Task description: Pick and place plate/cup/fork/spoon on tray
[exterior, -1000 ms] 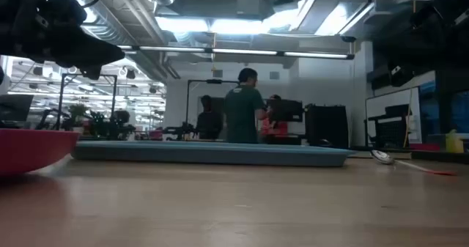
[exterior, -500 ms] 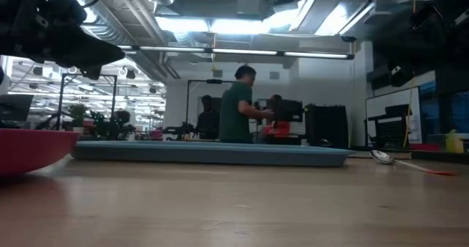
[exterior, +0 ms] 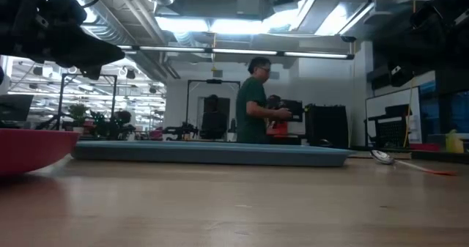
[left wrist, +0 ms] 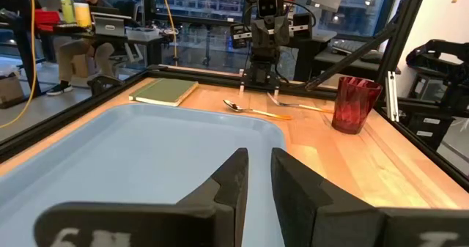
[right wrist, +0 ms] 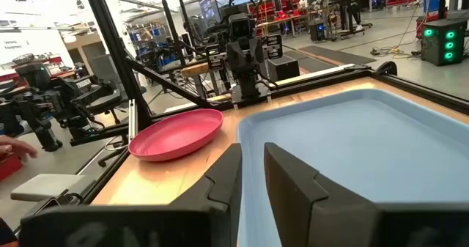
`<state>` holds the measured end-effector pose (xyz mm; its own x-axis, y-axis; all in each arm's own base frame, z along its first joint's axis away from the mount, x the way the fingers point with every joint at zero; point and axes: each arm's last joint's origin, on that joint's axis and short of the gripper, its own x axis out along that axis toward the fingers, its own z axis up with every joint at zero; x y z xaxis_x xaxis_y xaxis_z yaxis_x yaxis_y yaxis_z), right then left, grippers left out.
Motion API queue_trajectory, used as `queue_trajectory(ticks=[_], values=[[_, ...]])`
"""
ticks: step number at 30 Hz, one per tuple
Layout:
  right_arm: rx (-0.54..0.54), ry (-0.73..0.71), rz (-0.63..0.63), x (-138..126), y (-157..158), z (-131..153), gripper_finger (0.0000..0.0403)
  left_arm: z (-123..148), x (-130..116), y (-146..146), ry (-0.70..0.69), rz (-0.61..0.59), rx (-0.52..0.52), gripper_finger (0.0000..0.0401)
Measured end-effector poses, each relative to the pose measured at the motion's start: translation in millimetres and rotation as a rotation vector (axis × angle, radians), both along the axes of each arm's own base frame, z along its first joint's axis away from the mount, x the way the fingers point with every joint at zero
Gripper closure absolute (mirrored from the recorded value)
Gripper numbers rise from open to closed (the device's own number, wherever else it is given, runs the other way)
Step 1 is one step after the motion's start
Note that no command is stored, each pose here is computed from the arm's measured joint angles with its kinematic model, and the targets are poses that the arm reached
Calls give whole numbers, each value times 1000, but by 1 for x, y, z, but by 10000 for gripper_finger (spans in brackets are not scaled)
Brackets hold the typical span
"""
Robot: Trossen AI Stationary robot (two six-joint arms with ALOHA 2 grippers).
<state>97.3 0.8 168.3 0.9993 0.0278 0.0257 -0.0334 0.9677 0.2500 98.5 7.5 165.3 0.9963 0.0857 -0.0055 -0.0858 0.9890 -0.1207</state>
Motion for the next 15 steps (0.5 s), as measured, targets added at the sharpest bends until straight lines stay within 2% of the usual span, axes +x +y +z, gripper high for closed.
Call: queue_trajectory(ticks=[13, 15], values=[[2, -1, 0, 0, 0, 0, 338, 0, 0, 0, 0, 0, 2, 346], [3, -10, 0, 0, 0, 1, 338, 0, 0, 0, 1, 18, 48, 346]])
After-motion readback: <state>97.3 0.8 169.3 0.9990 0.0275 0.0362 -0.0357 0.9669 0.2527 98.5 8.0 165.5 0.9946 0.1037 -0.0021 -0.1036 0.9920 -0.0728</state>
